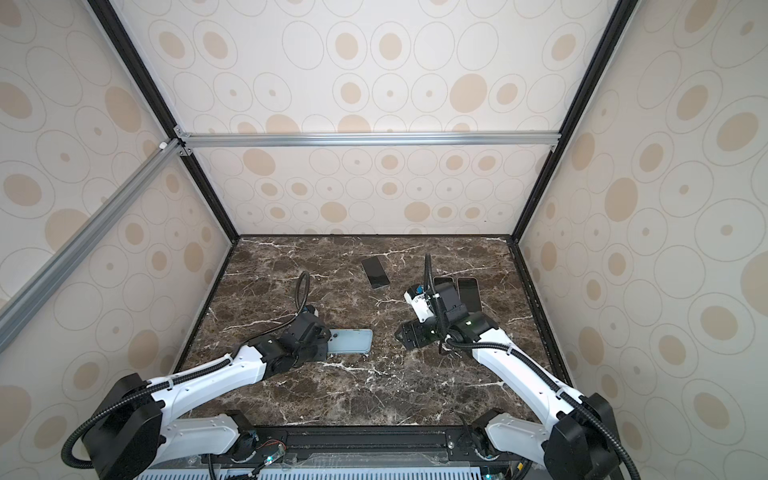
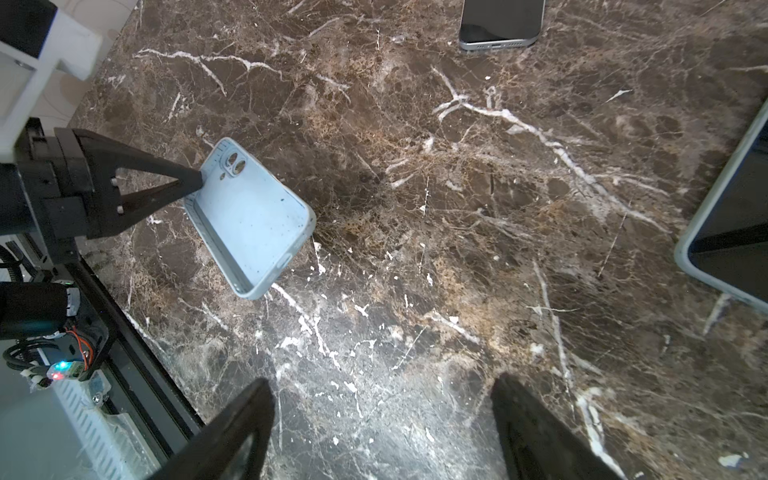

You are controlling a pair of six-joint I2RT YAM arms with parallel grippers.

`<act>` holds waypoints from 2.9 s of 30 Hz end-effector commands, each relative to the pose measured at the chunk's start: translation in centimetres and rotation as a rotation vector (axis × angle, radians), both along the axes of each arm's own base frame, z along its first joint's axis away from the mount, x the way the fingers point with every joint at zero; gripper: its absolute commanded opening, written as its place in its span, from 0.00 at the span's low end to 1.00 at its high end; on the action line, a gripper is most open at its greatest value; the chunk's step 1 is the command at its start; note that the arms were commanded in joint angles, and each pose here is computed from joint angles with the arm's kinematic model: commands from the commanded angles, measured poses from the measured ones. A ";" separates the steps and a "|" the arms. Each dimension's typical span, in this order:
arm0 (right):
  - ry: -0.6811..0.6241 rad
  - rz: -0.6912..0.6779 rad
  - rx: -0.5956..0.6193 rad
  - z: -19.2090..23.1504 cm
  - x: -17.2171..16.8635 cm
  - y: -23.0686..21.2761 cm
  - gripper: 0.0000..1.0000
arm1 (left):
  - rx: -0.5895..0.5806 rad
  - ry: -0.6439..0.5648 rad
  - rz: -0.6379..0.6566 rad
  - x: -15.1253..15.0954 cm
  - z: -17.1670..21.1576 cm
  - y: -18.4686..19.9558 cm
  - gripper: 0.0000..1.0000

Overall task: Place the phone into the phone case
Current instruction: 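Grasp the light-blue case edge with the left gripper and drag it toward the robot, then lower the light-blue case flat near the table centre and open the left gripper, then move the right gripper over the black phone while the left gripper withdraws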

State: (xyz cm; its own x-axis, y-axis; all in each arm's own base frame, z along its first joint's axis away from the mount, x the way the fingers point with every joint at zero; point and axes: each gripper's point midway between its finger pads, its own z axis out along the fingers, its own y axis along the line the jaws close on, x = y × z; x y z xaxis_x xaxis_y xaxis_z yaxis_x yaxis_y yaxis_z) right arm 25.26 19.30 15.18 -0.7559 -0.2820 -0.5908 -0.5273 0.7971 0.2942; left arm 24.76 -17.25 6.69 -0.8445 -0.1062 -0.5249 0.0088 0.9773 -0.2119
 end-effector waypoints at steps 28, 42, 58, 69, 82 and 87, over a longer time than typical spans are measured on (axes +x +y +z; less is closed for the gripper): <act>0.031 -0.003 -0.021 -1.5 -0.7 -0.2 0.85 | -0.071 0.012 0.016 -0.6 -3.4 -3.7 0.11; 0.040 -0.012 -0.027 -1.6 -0.8 -0.3 0.85 | -0.079 0.001 -0.027 -0.7 -3.0 -4.1 0.43; 0.063 -0.038 -0.048 -2.3 -0.7 -0.7 0.85 | -0.107 0.113 -0.198 -2.1 -5.4 -7.1 0.46; 0.074 -0.049 -0.038 -2.6 0.0 -0.2 0.85 | -0.220 0.143 -0.269 -3.5 -4.5 -8.8 0.48; 0.018 -0.121 -0.114 -1.9 2.3 -1.2 0.97 | -0.123 -0.041 -0.164 -1.2 -0.8 -5.5 0.89; 0.005 -0.107 -0.155 -2.0 3.7 -0.9 1.00 | -0.057 -0.130 -0.145 -0.2 1.4 -3.8 1.00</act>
State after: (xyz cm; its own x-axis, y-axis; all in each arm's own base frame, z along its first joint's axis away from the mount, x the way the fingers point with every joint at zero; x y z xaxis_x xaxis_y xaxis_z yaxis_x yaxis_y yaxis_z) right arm 27.99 18.24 13.01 -0.8018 -0.2560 -0.5401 -0.4231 0.8813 0.2104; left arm 23.73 -22.54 6.87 -0.8188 -0.0519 -0.5717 0.1812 0.9216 -0.3432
